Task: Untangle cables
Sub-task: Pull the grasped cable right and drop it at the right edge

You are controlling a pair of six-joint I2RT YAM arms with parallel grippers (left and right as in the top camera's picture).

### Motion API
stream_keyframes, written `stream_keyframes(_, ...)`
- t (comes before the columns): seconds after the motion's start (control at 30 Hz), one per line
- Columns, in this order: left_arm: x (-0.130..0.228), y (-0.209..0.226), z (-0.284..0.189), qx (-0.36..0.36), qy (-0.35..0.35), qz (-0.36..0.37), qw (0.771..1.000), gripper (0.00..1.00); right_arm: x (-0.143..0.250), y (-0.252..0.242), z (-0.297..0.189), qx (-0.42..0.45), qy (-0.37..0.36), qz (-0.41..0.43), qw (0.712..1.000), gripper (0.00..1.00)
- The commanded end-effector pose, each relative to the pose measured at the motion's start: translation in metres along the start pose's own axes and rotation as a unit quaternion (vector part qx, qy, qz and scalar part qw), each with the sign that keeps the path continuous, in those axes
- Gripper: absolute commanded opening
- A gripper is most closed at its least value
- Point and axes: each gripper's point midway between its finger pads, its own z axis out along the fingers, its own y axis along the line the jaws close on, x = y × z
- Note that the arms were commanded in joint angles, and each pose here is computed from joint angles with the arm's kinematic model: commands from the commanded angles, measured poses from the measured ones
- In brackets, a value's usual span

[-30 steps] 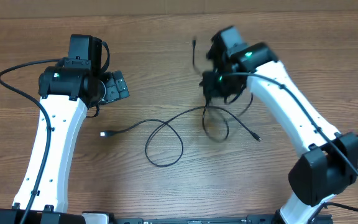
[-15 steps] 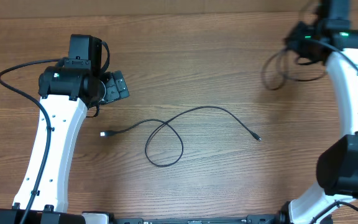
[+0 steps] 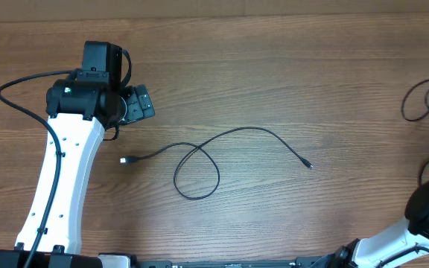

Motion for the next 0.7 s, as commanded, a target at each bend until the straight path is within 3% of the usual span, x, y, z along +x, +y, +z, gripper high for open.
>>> stream_keyframes(0.0, -0.004, -0.001, -0.001, 0.003, -0.004, 0.009, 1.0, 1.0, -0.016, -0.006, 0.002, 0.005, -0.021, 0.011, 1.0, 0.04)
stream_keyframes(0.07, -0.004, -0.001, -0.001, 0.003, -0.004, 0.009, 1.0, 1.0, -0.018, -0.007, 0.005, 0.005, -0.023, 0.013, 1.0, 0.06)
stream_keyframes(0.1, -0.004, -0.001, -0.001, 0.003, -0.004, 0.009, 1.0, 1.0, -0.018, -0.007, 0.008, 0.005, -0.023, 0.013, 1.0, 0.15)
stream_keyframes(0.13, -0.004, -0.001, -0.001, 0.003, -0.004, 0.009, 1.0, 1.0, -0.018, -0.006, 0.01, 0.005, -0.023, 0.013, 1.0, 0.36)
stream_keyframes(0.2, -0.003, -0.001, -0.001, 0.003, -0.004, 0.009, 1.0, 1.0, -0.016, -0.007, 0.013, 0.007, -0.02, 0.013, 1.0, 0.98)
stream_keyframes(0.5, -0.004, -0.001, -0.001, 0.003, -0.004, 0.009, 1.0, 0.99, -0.002, -0.008, 0.02, 0.005, 0.011, 0.009, 1.0, 1.0)
stream_keyframes(0.67, -0.004, -0.001, -0.001, 0.003, -0.004, 0.009, 1.0, 1.0, 0.026, 0.007, 0.017, -0.046, 0.079, 0.007, 0.996, 1.0)
